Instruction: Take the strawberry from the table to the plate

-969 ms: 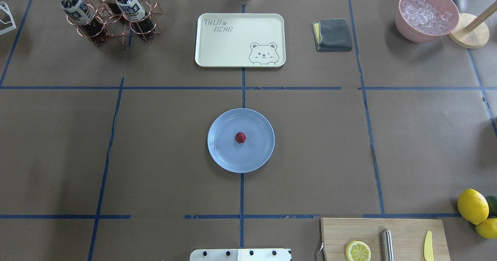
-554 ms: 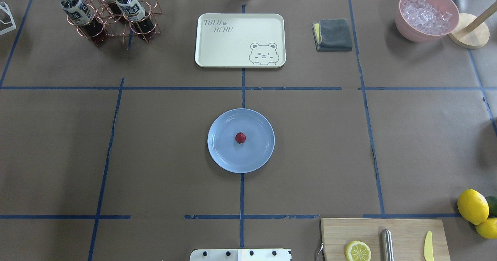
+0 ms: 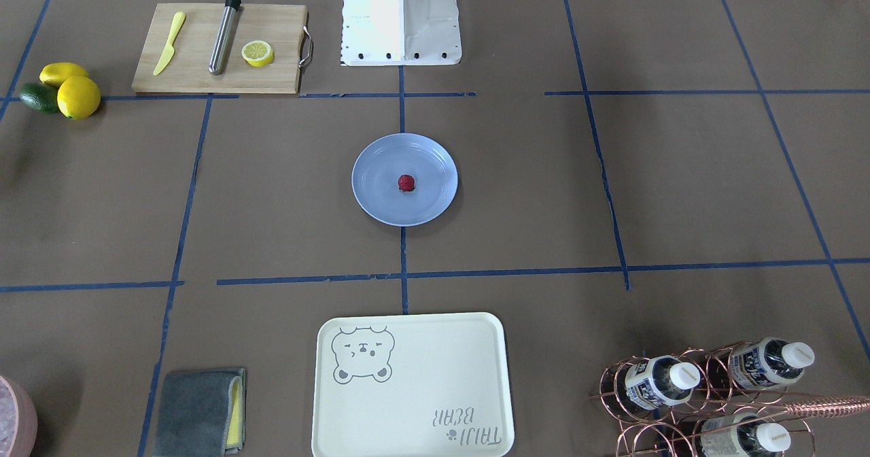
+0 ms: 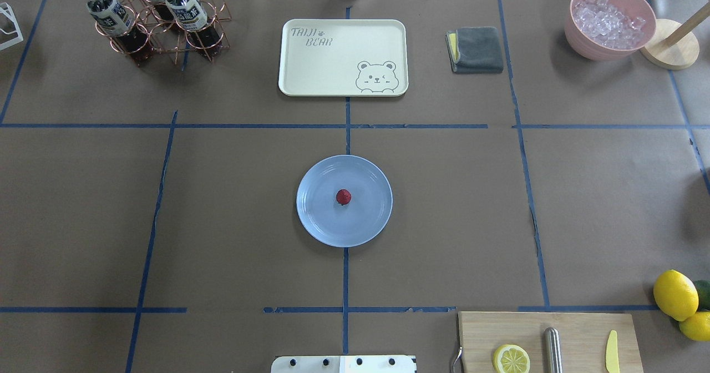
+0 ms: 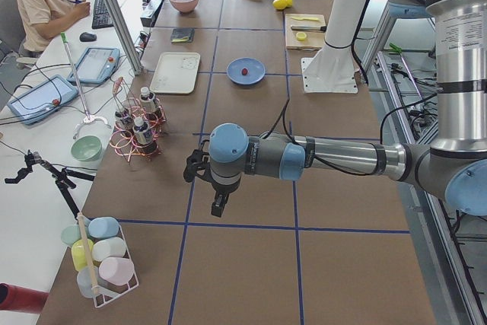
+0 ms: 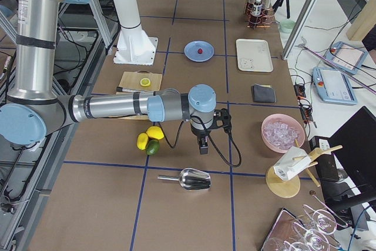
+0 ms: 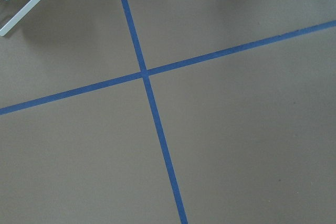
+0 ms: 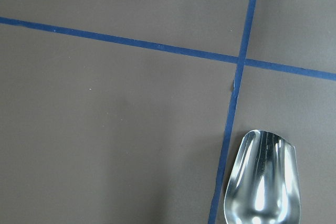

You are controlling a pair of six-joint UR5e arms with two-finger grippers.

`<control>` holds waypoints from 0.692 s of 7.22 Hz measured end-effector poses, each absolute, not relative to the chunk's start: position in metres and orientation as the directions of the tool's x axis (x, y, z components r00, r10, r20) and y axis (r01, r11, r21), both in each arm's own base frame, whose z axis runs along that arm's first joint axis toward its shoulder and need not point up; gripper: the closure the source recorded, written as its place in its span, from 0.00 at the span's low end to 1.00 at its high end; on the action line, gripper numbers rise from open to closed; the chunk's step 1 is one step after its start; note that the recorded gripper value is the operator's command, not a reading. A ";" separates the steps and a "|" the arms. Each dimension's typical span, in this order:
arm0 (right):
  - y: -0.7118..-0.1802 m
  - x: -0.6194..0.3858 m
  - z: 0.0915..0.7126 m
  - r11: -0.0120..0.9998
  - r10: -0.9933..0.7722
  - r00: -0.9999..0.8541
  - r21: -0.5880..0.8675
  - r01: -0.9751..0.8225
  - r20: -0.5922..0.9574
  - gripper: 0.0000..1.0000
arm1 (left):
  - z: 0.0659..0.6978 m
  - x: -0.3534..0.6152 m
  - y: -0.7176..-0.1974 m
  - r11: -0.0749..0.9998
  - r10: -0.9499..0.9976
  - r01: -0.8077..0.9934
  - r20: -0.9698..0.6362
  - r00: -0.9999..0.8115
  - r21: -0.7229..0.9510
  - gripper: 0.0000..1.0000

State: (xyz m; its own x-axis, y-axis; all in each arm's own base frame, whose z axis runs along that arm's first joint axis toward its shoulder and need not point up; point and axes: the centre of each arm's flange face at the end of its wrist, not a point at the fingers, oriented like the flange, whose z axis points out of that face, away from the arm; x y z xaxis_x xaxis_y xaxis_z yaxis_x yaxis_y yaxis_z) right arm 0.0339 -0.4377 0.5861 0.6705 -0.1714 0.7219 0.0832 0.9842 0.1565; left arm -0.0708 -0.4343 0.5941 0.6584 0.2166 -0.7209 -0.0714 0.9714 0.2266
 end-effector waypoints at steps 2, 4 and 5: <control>-0.439 0.033 0.585 0.985 -0.169 0.670 0.155 0.081 0.722 0.00 | 0.603 -0.073 -0.424 0.982 0.173 -0.060 -0.729 0.662 0.179 0.00; -0.440 0.033 0.584 0.985 -0.166 0.671 0.153 0.079 0.723 0.00 | 0.606 -0.077 -0.421 0.995 0.063 0.010 -0.715 0.696 0.097 0.00; -0.439 0.033 0.584 0.985 -0.165 0.671 0.152 0.079 0.723 0.00 | 0.600 -0.081 -0.423 0.995 0.028 0.041 -0.676 0.736 0.086 0.00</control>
State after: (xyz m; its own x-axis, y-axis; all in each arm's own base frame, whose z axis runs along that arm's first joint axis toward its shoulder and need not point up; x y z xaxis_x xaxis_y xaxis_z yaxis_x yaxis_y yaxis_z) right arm 0.0331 -0.4393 0.5844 0.6708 -0.1651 0.7230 0.0785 0.9852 0.1521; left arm -0.0810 -0.4225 0.6003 0.7361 0.0277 -0.6764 0.0411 0.9955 0.0856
